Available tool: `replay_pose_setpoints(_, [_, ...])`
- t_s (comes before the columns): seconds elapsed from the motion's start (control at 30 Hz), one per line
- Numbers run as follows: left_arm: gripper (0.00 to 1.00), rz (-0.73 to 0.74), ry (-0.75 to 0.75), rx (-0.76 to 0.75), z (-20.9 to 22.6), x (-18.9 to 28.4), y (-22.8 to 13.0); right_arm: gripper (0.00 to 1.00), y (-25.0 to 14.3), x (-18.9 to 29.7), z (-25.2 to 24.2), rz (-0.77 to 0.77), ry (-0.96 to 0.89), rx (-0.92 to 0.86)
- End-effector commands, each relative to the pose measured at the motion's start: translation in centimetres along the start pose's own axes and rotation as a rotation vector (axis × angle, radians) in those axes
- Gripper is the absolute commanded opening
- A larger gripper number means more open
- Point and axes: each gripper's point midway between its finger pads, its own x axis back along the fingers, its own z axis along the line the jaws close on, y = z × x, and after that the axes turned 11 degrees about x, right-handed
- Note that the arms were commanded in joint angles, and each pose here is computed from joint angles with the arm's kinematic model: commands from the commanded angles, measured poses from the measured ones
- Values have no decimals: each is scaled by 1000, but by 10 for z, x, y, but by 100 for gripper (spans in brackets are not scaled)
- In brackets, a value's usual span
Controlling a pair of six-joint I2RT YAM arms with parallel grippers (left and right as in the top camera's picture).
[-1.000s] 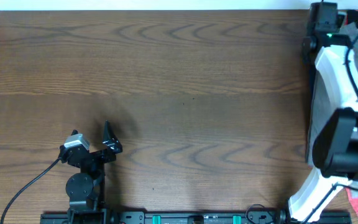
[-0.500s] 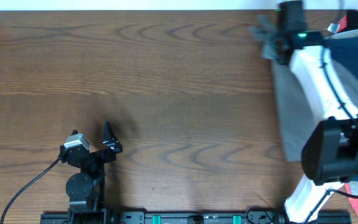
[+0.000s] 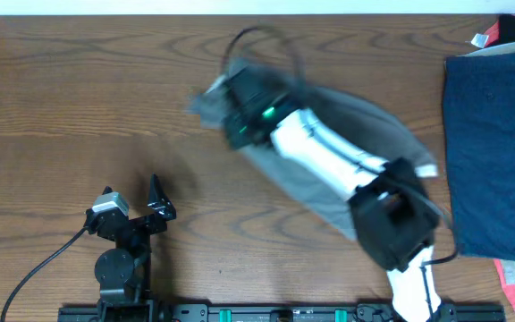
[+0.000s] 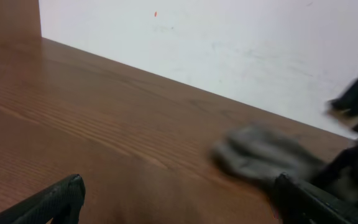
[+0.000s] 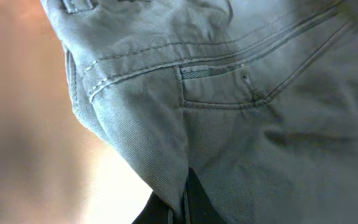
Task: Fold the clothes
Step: 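Grasp the grey shorts waistband and drag them left onto the table, then pull the shorts' right end rightward with the right gripper to flatten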
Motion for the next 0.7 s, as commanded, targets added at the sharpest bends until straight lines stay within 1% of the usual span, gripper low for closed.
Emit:
replay_pose_setpoints(0.0, [98, 36, 41, -20, 11, -1, -14, 1, -1, 9, 57, -3, 129, 31])
replay_pose_setpoints(0.1, [98, 36, 42, -20, 11, -1, -14, 2, -8, 21, 99, 10, 251, 74])
replay_pose_setpoints(0.13, [98, 37, 41, -20, 11, -1, -14, 6, -10, 27, 112, 15, 295, 87])
replay_pose_setpoints(0.17, [98, 36, 42, -20, 11, -1, -14, 17, -12, 31, 117, 18, 307, 97])
replay_pose_setpoints(0.2, [98, 36, 42, -20, 11, -1, -14, 33, -13, 34, 118, 23, 305, 99])
replay_pose_setpoints(0.23, [98, 36, 42, -20, 11, -1, -14, 55, -14, 39, 117, 25, 300, 106])
replay_pose_setpoints(0.27, [98, 36, 41, -20, 11, -1, -14, 80, -14, 42, 111, 29, 284, 99])
replay_pose_setpoints(0.3, [98, 36, 42, -20, 11, -1, -14, 86, -12, 47, 103, 26, 265, 96])
replay_pose_setpoints(0.43, [98, 36, 42, -20, 11, -1, -14, 87, 0, 74, 47, 4, 127, 28])
replay_pose_setpoints(0.47, [98, 36, 42, -20, 11, -1, -14, 90, 2, 83, 32, 0, 97, 4])
replay_pose_setpoints(0.5, [98, 36, 42, -20, 11, -1, -14, 96, 3, 95, 11, -2, 58, -30])
replay_pose_setpoints(0.53, [98, 36, 42, -20, 11, -1, -14, 99, 2, 105, -6, 0, 29, -57])
replay_pose_setpoints(0.57, [98, 36, 42, -20, 11, -1, -14, 99, -1, 118, -30, 10, -14, -99])
replay_pose_setpoints(0.67, [98, 36, 42, -20, 11, -1, -14, 99, -21, 143, -79, 69, -100, -198])
